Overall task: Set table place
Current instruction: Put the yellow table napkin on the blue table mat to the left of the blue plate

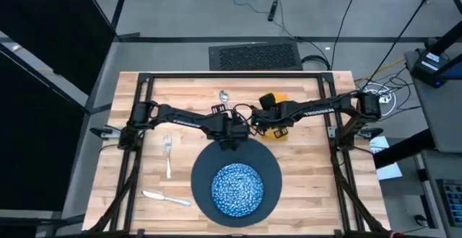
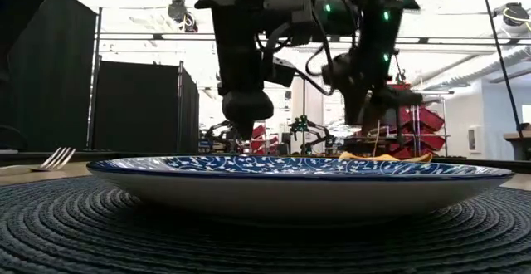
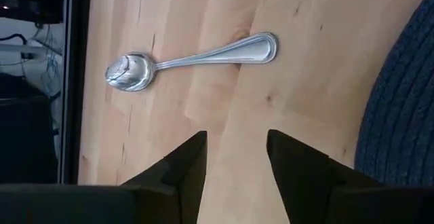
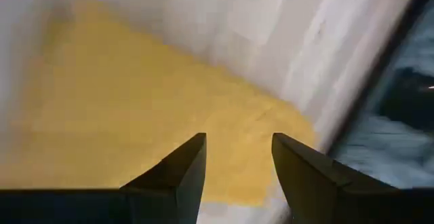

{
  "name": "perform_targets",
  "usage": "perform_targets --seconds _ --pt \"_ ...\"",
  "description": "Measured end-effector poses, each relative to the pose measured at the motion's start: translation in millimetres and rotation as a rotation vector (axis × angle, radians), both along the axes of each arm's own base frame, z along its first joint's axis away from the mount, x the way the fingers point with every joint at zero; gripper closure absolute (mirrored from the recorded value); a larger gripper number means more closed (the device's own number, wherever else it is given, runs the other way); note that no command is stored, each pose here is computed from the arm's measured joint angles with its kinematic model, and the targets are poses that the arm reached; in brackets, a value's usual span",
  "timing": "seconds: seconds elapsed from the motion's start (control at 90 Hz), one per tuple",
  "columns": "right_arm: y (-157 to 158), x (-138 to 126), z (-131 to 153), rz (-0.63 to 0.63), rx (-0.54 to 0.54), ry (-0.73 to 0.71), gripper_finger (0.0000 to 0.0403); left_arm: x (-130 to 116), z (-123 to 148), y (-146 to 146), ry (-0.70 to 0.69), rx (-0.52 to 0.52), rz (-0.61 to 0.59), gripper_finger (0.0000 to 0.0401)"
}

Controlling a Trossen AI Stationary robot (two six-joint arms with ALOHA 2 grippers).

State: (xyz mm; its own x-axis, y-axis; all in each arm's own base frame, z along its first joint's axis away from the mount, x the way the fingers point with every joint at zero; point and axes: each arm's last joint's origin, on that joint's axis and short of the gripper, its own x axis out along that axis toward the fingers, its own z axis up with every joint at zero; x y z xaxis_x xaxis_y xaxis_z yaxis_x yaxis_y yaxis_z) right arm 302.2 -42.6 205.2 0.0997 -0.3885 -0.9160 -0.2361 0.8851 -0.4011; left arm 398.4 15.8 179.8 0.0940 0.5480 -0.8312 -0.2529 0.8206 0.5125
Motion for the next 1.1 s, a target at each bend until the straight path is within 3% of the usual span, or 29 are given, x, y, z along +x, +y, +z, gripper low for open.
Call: perform_targets --seconds 0.111,0.244,0.556,0.689,0.8,1.1 --pt "4 -1 8 -0.16 0.242 -0.032 0.0243 -2 0 0 0.02 0.0 0.004 0.0257" --pt "9 -8 7 -0.288 0.393 0.008 0.0243 -3 0 0 0.027 0.0 0.006 0.0257" --pt "17 -26 -8 -0.512 0.324 0.109 0.0243 -3 0 -1 0.014 -0.002 0.024 0.0257" --pt "22 -36 -15 -0.551 0.307 0.153 0.0243 -3 0 -2 0.014 -0.002 0.025 0.0257" --pt "29 -44 -17 -0.524 0.299 0.146 0.0243 -3 0 -3 0.014 -0.002 0.02 0.0257" --pt "49 -55 -26 -0.293 0.302 0.032 0.0243 -1 0 -3 -0.007 -0.003 0.02 0.0257"
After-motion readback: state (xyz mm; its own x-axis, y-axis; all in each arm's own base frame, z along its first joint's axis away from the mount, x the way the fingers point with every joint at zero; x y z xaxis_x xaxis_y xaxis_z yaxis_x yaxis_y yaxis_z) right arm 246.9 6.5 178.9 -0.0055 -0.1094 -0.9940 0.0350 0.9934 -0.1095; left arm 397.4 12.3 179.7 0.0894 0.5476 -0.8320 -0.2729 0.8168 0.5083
